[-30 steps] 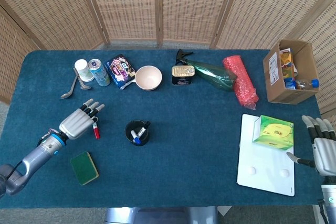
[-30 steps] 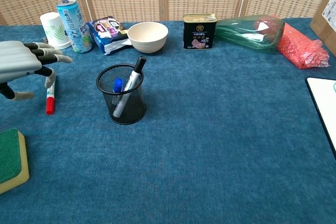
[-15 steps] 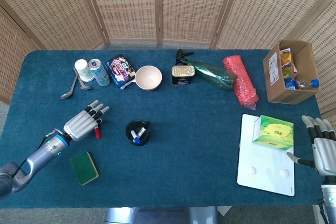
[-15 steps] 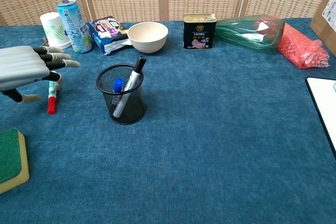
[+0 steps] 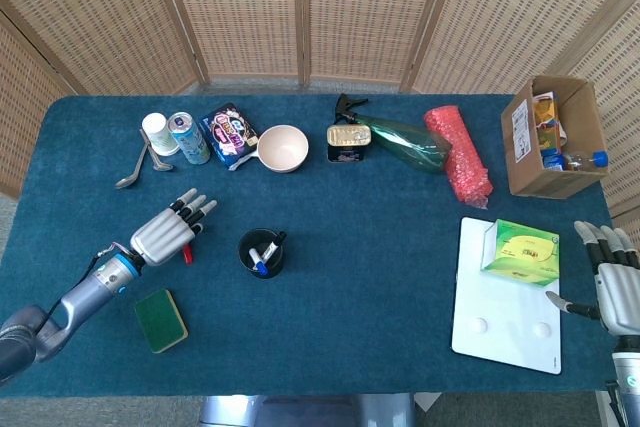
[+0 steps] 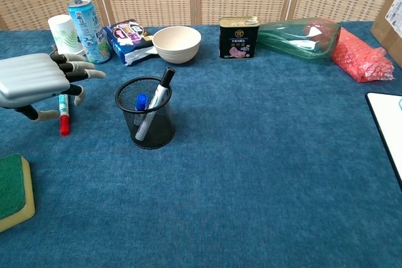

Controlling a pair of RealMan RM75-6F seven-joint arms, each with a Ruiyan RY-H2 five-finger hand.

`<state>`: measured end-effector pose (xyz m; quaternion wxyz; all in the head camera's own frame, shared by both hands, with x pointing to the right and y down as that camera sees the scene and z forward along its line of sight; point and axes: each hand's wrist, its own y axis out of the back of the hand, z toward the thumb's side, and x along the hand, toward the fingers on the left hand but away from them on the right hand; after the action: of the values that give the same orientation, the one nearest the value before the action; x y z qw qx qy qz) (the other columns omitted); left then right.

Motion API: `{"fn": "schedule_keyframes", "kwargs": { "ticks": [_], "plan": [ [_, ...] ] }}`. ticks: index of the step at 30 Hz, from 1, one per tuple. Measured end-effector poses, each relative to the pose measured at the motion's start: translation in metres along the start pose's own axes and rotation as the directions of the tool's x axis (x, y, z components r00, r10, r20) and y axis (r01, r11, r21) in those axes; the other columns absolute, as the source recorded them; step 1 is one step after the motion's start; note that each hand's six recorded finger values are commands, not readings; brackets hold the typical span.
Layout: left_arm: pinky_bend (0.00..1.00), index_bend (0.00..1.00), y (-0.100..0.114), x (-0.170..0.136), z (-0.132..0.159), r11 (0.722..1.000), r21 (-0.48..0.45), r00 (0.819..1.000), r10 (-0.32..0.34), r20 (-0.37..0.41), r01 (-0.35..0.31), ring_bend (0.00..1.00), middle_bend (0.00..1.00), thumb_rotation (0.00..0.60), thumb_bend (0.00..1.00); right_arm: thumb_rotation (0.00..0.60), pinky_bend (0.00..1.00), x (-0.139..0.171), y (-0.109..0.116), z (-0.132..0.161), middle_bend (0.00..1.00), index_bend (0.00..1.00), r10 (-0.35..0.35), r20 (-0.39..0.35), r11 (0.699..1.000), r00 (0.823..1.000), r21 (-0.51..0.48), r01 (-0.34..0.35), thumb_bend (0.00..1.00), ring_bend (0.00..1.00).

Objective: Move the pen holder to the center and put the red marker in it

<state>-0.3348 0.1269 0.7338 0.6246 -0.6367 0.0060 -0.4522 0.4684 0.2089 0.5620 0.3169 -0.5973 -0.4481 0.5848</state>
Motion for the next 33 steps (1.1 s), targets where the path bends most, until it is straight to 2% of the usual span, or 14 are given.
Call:
{"fn": "schedule_keyframes", "kwargs": {
  "ticks": [13, 15, 20, 23, 33],
  "plan": [
    [0.03, 0.40, -0.0035, 0.0069, 0.0068, 1.000, 0.022, 1.000, -0.012, 0.012, 0.012, 0.00, 0.00, 0.600, 0.39, 0.566, 0.00, 0.0006, 0.0012, -0.0004, 0.00, 0.00, 0.004, -0.005, 1.000, 1.000, -0.020, -0.004, 0.00, 0.00],
    [0.04, 0.42, -0.0045, 0.0074, 0.0082, 1.000, 0.025, 1.000, -0.015, 0.015, 0.014, 0.00, 0.00, 0.600, 0.39, 0.565, 0.00, 0.0007, 0.0016, -0.0002, 0.00, 0.00, 0.002, -0.007, 1.000, 1.000, -0.020, -0.002, 0.00, 0.00],
    [0.07, 0.58, -0.0038, 0.0088, 0.0105, 1.000, 0.020, 1.000, -0.008, 0.013, 0.008, 0.00, 0.00, 0.600, 0.39, 0.568, 0.00, 0.0010, 0.0019, 0.0003, 0.00, 0.00, 0.002, -0.010, 1.000, 1.000, -0.028, -0.003, 0.00, 0.00],
    [0.08, 0.64, -0.0027, 0.0090, 0.0107, 1.000, 0.026, 1.000, 0.001, 0.011, -0.001, 0.00, 0.00, 0.600, 0.39, 0.569, 0.00, 0.0011, 0.0022, 0.0007, 0.00, 0.00, 0.001, -0.013, 0.999, 1.000, -0.033, -0.001, 0.00, 0.00],
    [0.11, 0.66, 0.0040, 0.0066, 0.0059, 0.999, 0.006, 0.999, 0.043, -0.011, -0.043, 0.00, 0.00, 0.600, 0.39, 0.570, 0.00, 0.0017, 0.0018, 0.0016, 0.00, 0.00, 0.005, -0.019, 0.999, 1.000, -0.037, -0.006, 0.00, 0.00]
  ]
}}
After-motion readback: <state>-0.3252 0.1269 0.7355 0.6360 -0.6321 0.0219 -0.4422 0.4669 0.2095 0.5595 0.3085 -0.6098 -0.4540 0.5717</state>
